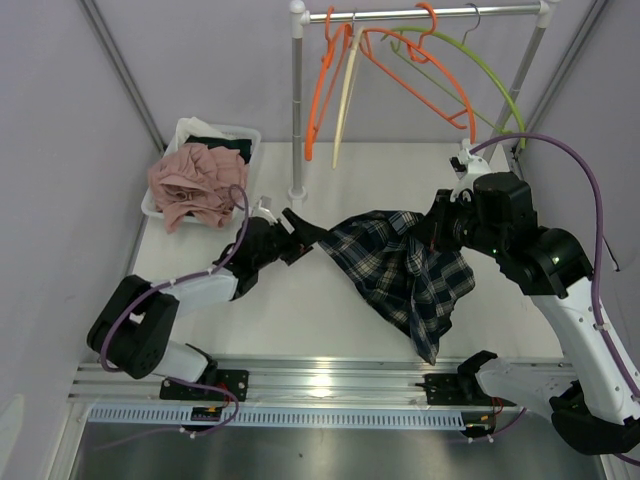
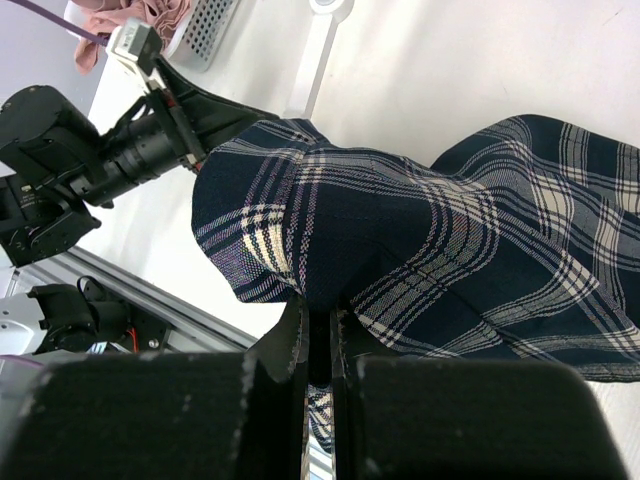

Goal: Place the skirt on the hanger

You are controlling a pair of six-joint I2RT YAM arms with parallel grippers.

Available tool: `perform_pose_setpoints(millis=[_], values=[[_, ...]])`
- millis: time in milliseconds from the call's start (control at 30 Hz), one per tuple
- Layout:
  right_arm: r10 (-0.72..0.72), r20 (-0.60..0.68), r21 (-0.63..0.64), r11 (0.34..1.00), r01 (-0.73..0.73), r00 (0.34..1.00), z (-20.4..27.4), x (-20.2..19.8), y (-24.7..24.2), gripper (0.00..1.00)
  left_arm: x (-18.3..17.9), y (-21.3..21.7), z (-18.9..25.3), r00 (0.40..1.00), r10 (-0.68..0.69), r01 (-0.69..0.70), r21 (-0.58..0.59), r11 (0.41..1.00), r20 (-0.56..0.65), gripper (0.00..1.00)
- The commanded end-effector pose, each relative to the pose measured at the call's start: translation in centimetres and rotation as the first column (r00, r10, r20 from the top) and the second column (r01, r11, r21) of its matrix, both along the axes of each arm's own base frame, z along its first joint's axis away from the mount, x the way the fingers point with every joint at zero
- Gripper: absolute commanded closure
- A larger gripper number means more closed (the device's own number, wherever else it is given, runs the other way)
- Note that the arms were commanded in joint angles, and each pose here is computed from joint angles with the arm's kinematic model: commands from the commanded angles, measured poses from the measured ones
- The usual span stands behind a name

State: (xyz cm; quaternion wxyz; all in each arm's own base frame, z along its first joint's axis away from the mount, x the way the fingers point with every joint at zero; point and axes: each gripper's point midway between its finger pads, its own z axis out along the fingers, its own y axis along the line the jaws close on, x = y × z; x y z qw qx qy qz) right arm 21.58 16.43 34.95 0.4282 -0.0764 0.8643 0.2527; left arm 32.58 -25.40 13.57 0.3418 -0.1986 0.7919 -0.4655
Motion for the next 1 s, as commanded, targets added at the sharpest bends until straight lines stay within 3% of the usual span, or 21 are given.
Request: perform_pose_setpoints(millis=[0,200,367,500,567,600,800,967], values=[[0.018,0.114,0.054,0.998,-0.024,0.993,3.4,0.0,0.1,0.99,-0.3,-1.9,1.1,0.998,-0.057,0.057,0.017,0.998,0.027,0.16],[0.012,0.115,0.053,0.998,-0.018,0.993,3.4,0.1,0.1,0.99,-1.5,-3.3,-0.1,0.995,-0.096,0.096,0.016,0.995,0.004,0.25],[0.014,0.116,0.051,0.998,-0.02,0.993,3.4,0.2,0.1,0.99,-1.5,-4.4,0.0,0.992,-0.126,0.126,0.001,0.992,0.005,0.44],[0.01,0.123,0.047,0.999,-0.016,0.992,3.7,0.6,0.1,0.99,-1.4,-4.8,1.6,0.989,-0.146,0.147,-0.013,0.989,0.031,0.79],[0.005,0.134,0.044,0.999,-0.011,0.991,4.1,1.0,0.0,0.99,-1.4,-4.5,3.0,0.987,-0.148,0.148,0.005,0.989,0.06,0.88],[0.002,0.133,0.04,0.999,-0.007,0.991,4.1,1.3,0.1,0.99,-1.1,-4.3,3.9,0.985,-0.147,0.146,0.02,0.989,0.086,0.98],[-0.036,0.174,0.05,0.998,0.028,0.984,6.3,3.7,-1.1,0.98,0.0,-0.3,9.3,0.982,-0.092,0.074,0.109,0.991,0.166,1.0],[-0.05,0.197,0.096,0.995,0.032,0.979,8.9,6.4,-2.1,1.0,1.1,3.2,18.4,0.953,-0.038,-0.013,0.165,0.986,0.301,1.0]])
